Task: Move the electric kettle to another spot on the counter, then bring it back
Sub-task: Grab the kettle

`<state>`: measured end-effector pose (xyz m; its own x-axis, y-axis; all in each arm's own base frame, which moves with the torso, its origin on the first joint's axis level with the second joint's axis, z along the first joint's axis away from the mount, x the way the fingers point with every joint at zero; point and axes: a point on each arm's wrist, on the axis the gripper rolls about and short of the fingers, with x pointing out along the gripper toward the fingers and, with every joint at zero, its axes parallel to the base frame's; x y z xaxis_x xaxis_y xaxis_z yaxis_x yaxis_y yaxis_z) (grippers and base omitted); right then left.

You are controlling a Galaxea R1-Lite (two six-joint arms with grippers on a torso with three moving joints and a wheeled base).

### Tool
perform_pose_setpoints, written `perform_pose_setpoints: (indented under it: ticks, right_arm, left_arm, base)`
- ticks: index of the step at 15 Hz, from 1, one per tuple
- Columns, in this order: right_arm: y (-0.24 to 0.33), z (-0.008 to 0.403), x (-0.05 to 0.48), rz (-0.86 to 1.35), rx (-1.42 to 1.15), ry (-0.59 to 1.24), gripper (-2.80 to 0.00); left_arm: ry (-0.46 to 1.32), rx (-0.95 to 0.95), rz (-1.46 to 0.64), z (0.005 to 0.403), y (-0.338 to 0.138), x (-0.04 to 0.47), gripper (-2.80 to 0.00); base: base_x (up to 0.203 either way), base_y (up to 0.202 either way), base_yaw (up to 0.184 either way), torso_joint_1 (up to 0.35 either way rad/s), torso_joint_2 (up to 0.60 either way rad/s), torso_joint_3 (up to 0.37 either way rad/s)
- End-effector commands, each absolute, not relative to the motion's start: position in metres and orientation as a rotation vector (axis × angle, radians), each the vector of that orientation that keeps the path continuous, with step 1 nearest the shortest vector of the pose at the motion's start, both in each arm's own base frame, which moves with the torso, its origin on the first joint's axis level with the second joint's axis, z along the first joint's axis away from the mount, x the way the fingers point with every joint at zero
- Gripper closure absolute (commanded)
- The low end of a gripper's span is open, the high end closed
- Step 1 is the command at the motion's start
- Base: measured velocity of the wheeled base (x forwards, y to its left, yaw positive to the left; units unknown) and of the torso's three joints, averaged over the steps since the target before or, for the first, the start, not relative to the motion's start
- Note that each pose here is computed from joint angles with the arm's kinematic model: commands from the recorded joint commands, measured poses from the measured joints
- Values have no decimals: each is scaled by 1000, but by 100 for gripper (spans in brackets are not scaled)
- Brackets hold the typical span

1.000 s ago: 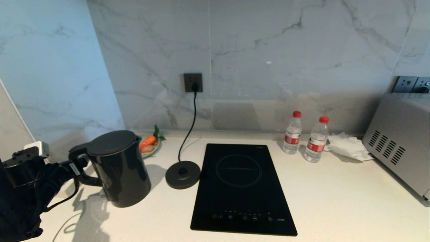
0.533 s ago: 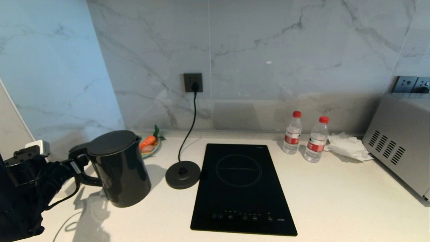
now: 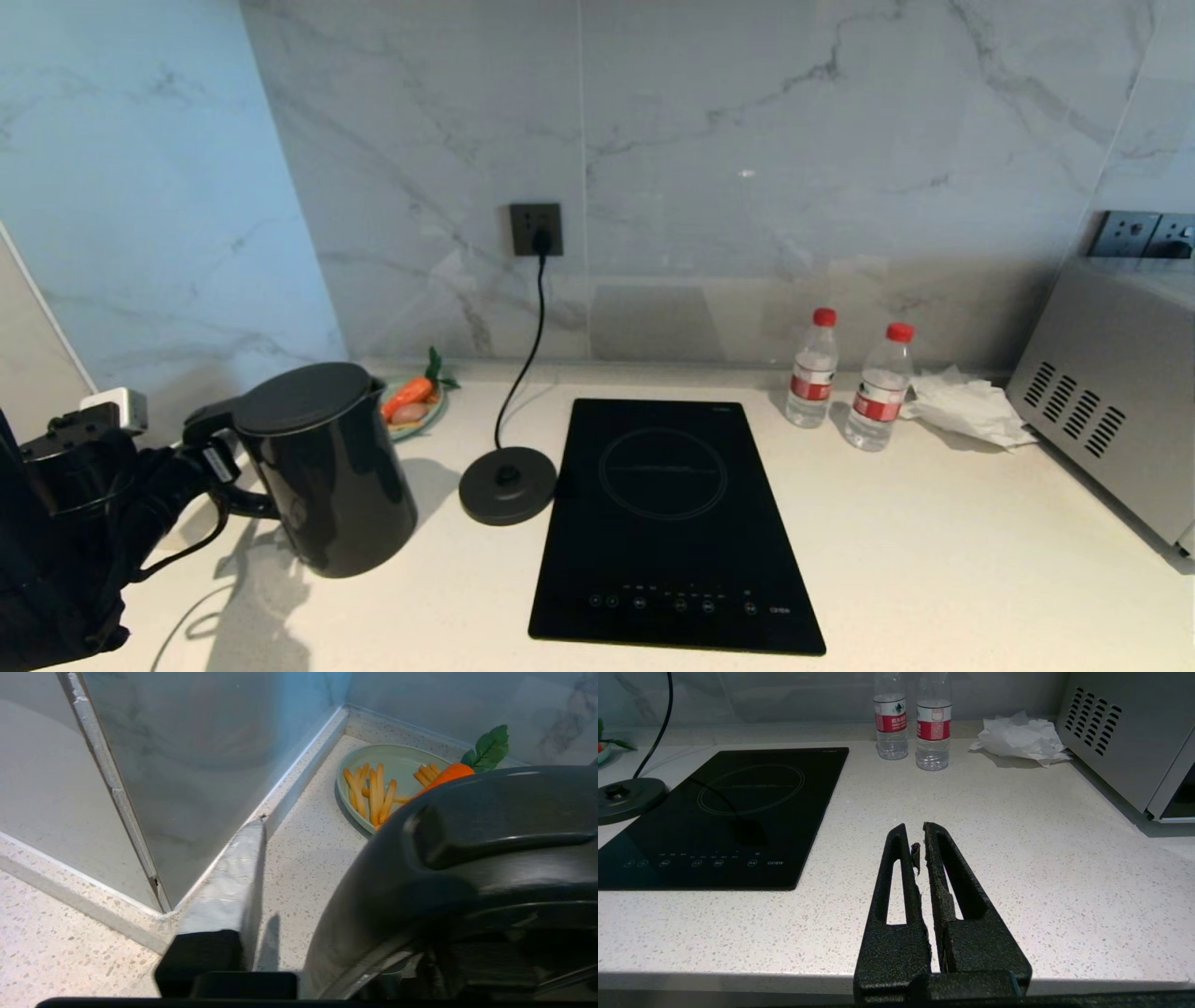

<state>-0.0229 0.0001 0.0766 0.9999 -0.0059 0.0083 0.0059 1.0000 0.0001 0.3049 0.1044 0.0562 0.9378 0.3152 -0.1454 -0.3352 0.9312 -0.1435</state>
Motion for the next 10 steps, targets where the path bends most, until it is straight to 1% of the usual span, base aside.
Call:
perform_pose_setpoints:
  ticks: [1,6,10]
  right_arm:
    - [0,77,-23,-5,0,-9,0]
    - [0,77,-23,-6,0,-9,0]
    - [0,77,-23,-6,0,-8,0]
  left_arm:
    - [112,-169,336,57,105,305,0]
    - [95,-164,335,63,104,304,0]
    - [53,-155,324,77,100,301,0]
  base:
    - [0,0,0,0,0,0]
    - [0,0,0,0,0,0]
    - [0,0,0,0,0,0]
